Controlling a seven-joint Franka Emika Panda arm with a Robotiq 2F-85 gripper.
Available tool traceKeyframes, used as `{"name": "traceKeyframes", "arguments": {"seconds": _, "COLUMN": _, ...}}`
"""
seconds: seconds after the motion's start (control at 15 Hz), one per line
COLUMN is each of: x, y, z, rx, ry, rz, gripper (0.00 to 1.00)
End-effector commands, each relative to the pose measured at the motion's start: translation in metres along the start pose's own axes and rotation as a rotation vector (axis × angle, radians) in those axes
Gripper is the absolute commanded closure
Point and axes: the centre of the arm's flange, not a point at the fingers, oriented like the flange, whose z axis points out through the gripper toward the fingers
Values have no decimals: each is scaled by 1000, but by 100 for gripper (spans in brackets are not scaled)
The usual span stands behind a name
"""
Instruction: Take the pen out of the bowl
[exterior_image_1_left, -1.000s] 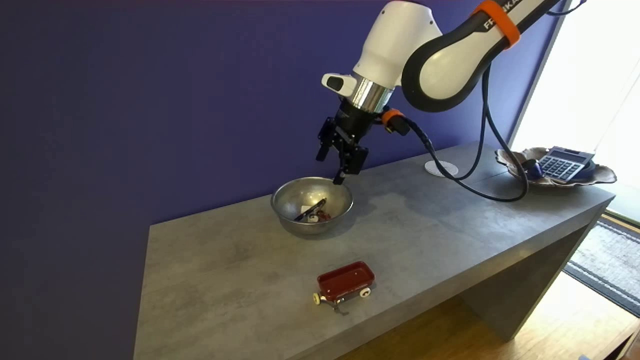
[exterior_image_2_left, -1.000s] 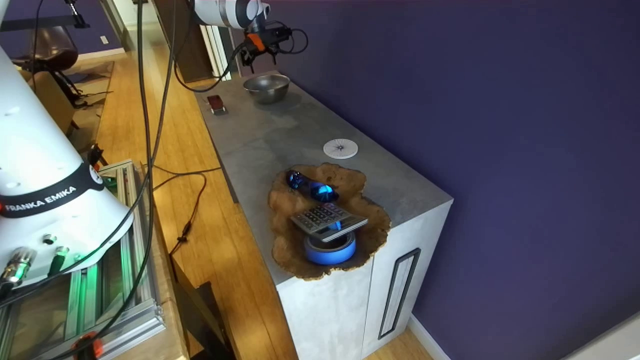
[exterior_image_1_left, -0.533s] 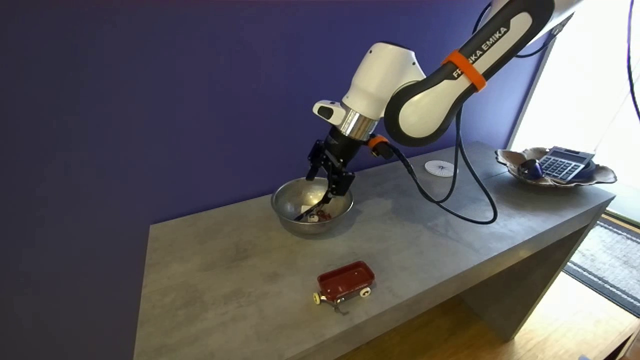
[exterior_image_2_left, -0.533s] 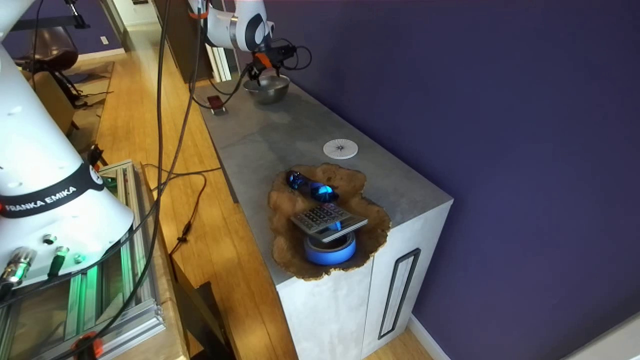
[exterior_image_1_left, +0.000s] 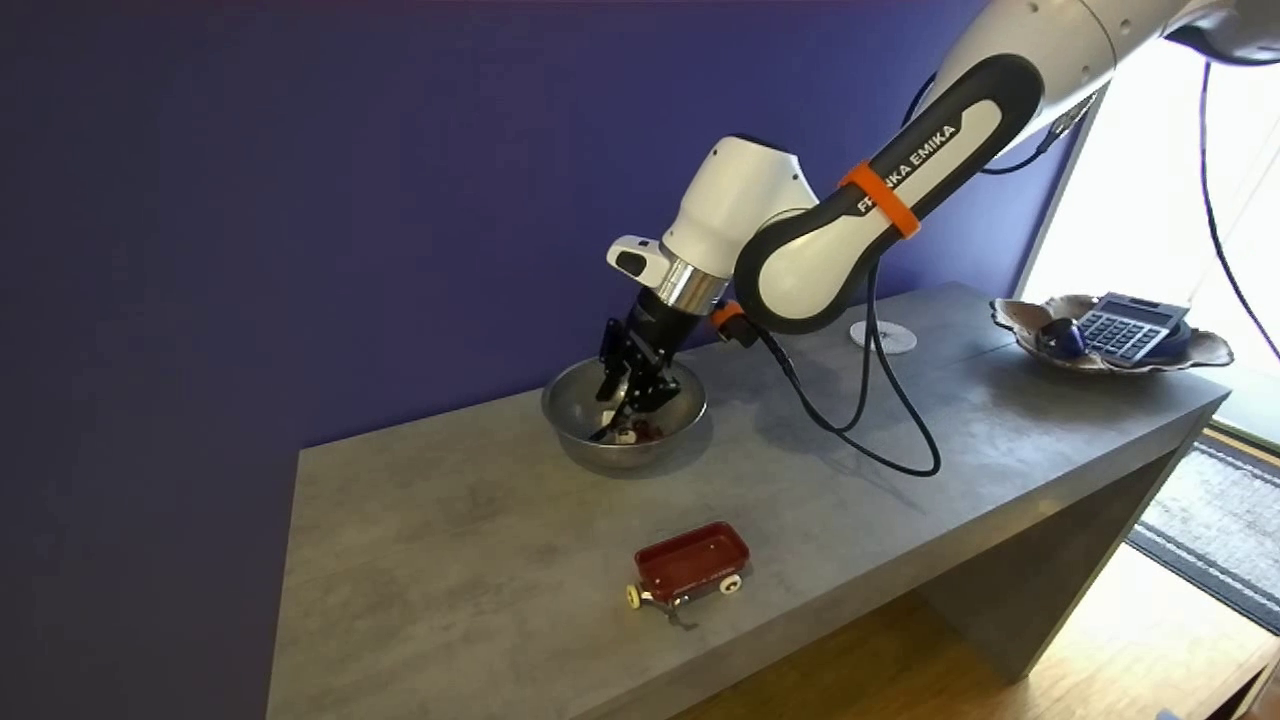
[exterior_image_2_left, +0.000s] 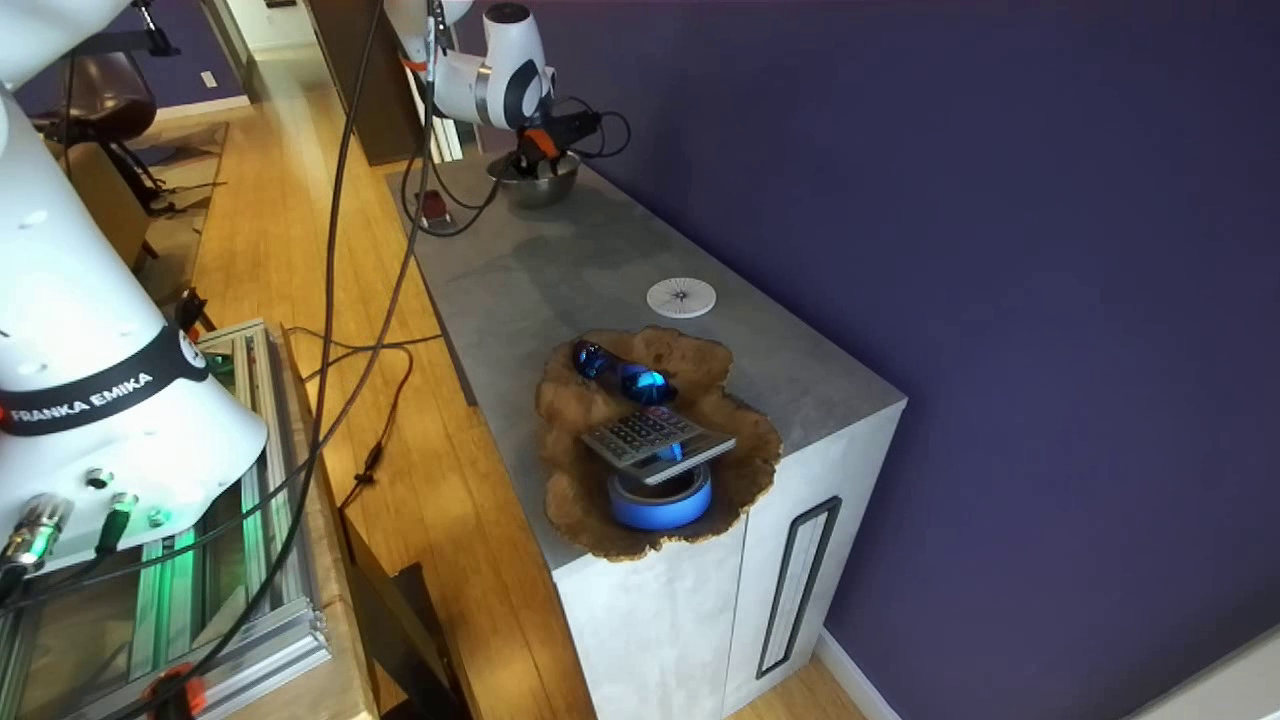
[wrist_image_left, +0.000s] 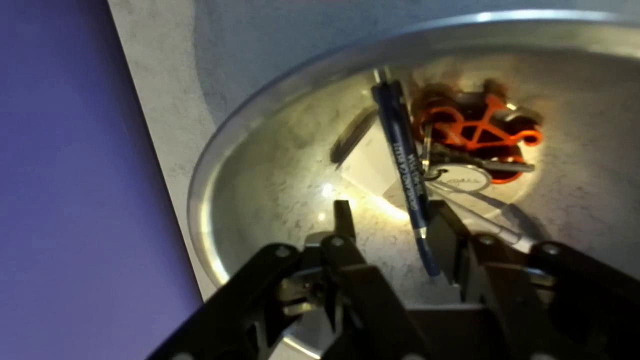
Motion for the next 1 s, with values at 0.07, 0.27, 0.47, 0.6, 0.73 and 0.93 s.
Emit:
{"name": "traceKeyframes", "arguments": {"seconds": 0.07, "x": 3, "y": 16, "z": 31, "rx": 0, "ry": -7, "rz": -32, "gripper": 80}}
{"name": "traceKeyframes", "arguments": {"seconds": 0.27, "x": 3, "y": 17, "z": 30, "rx": 6, "ry": -9, "rz": -32, "gripper": 69}}
{"name": "traceKeyframes", "arguments": {"seconds": 0.47, "x": 7, "y": 21, "z": 22, "rx": -9, "ry": -7, "rz": -35, "gripper": 95}}
{"name": "traceKeyframes", "arguments": {"seconds": 0.6, "x": 19, "y": 21, "z": 1, "rx": -38, "ry": -1, "rz": -48, "gripper": 100}}
{"name": "traceKeyframes", "arguments": {"seconds": 0.73, "x": 32, "y": 15, "z": -23, "rx": -40, "ry": 8, "rz": -42, "gripper": 97}}
{"name": "traceKeyframes", "arguments": {"seconds": 0.93, "x": 53, "y": -4, "z": -67, "rx": -29, "ry": 9, "rz": -44, "gripper": 97}}
